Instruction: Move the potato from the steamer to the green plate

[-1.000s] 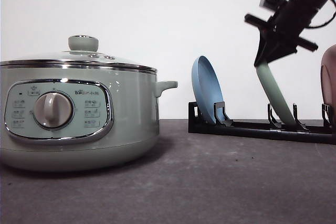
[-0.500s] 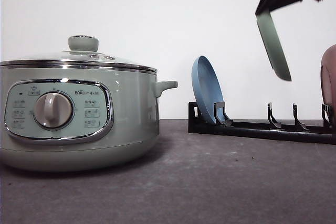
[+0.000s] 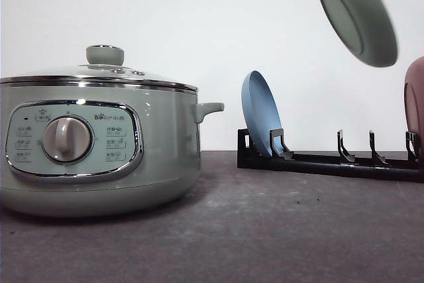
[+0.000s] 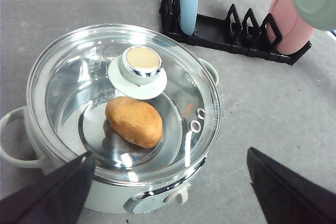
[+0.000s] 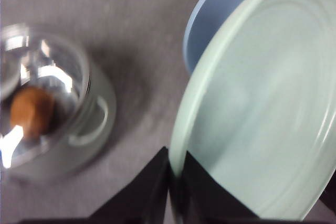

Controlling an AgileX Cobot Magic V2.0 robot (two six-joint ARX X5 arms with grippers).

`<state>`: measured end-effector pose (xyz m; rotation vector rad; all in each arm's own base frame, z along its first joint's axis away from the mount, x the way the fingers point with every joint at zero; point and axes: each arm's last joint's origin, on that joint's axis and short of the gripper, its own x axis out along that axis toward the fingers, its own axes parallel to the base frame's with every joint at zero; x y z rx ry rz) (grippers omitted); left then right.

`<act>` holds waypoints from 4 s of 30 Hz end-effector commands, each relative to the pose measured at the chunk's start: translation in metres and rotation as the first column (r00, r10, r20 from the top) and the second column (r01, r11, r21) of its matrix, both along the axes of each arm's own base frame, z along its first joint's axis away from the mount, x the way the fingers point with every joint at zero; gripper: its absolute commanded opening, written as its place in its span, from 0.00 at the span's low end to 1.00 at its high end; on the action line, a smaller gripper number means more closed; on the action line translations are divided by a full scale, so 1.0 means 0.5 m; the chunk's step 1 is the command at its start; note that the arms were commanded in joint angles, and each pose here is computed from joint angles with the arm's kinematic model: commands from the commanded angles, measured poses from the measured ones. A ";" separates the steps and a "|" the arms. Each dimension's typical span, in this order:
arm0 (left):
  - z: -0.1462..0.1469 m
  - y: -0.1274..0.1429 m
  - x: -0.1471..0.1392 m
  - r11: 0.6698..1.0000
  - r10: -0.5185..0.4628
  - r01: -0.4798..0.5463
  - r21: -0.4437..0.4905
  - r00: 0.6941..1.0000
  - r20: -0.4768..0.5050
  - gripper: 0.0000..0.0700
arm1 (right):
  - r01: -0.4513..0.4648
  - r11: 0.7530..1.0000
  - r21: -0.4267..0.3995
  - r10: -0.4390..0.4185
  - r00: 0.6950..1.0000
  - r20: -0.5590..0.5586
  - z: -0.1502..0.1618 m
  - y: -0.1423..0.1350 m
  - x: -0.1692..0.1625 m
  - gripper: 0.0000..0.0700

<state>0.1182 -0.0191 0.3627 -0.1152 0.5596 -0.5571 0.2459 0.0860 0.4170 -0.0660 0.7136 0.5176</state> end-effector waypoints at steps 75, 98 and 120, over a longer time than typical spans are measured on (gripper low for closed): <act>0.014 -0.001 -0.001 1.000 -0.009 0.009 0.001 1.000 0.029 0.84 | -0.466 0.749 -0.470 0.345 0.881 -0.324 -0.345 0.310 -0.232 0.58; 0.014 -0.001 -0.001 1.000 -0.009 0.009 0.001 1.000 0.029 0.84 | -0.550 0.785 0.286 0.561 0.826 0.048 -0.108 0.125 -0.161 0.58; 0.038 -0.008 0.029 1.000 -0.010 0.010 -0.022 1.000 0.003 0.83 | -0.559 0.781 0.281 0.569 0.821 0.052 -0.108 0.122 -0.160 0.58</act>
